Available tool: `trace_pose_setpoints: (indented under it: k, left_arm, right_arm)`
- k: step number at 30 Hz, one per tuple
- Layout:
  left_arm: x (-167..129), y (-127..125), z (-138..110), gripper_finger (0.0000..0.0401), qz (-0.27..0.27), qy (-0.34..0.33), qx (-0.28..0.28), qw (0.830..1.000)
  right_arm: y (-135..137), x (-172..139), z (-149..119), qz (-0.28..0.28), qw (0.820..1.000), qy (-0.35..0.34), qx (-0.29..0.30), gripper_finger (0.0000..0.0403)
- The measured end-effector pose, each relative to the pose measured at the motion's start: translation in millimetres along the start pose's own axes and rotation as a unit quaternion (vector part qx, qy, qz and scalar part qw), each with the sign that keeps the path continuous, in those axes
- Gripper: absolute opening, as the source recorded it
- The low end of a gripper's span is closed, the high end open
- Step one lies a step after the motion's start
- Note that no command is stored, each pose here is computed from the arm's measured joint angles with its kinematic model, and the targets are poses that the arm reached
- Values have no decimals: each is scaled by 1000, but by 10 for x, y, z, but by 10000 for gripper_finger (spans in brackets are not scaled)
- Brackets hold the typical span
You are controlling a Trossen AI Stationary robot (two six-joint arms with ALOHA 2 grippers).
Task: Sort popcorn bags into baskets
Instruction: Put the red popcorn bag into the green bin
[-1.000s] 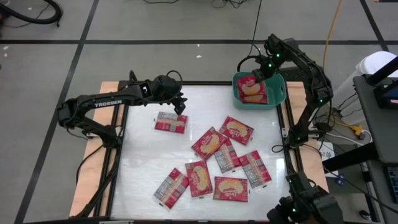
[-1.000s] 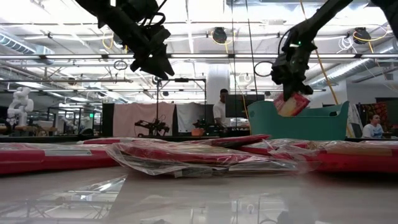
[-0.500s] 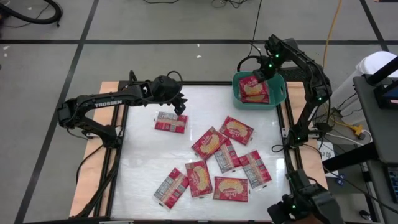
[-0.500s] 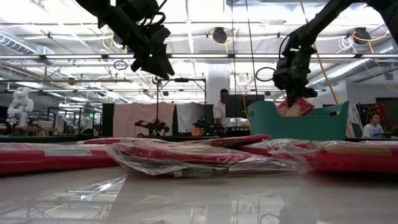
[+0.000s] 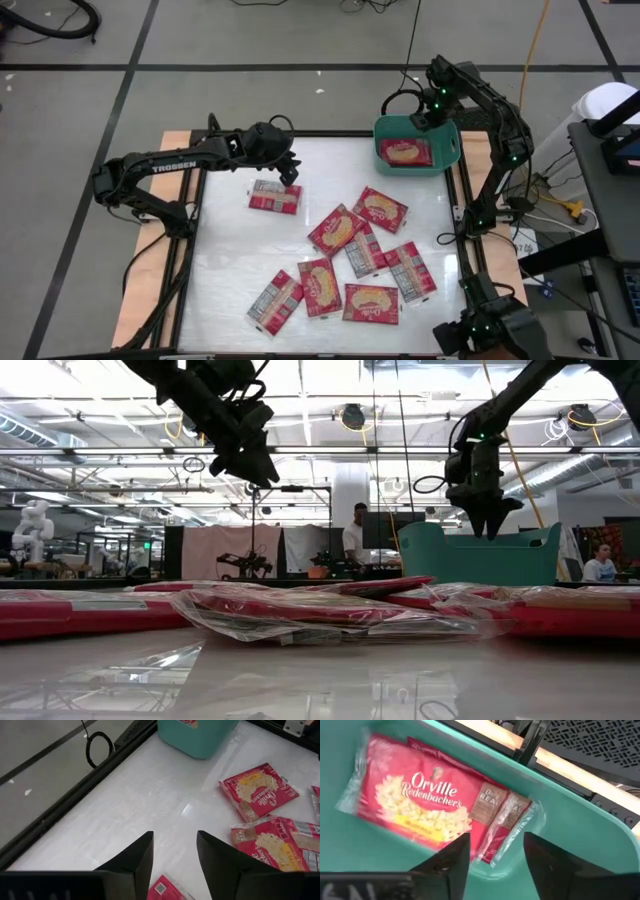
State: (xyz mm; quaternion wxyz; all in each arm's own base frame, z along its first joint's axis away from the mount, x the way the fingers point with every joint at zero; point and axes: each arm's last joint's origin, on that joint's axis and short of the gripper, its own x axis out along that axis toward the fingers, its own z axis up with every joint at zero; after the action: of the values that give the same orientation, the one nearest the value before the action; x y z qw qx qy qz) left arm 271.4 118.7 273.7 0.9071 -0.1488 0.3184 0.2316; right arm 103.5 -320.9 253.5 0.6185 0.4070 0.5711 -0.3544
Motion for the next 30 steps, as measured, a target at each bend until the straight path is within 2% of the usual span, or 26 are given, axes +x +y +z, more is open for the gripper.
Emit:
trace_pose_setpoints:
  k: [4, 8, 13, 16, 20, 24, 30]
  left_arm:
    - [-2, 11, -62, 152, 7, 32, -22, 999]
    - [-20, 36, -193, 152, 24, 99, -48, 994]
    - [-50, 111, -459, 154, 82, 214, -110, 967]
    - [-41, 138, -635, 165, 94, 262, -114, 954]
    - [-19, 161, -875, 199, 84, 318, -137, 934]
    - [4, 193, -1101, 245, 100, 355, -175, 913]
    - [29, 184, -1332, 304, 98, 384, -152, 905]
  right_arm:
    - [38, -61, -18, 18, 1000, -16, 4, 199]
    - [186, -237, -78, 26, 998, -57, -19, 200]
    - [428, -503, -194, 35, 991, -122, -34, 195]
    - [584, -633, -253, 52, 985, -159, -47, 195]
    - [782, -759, -317, 80, 974, -198, -74, 195]
    - [966, -819, -383, 98, 967, -211, -106, 195]
    - [1177, -813, -436, 107, 962, -207, -141, 194]
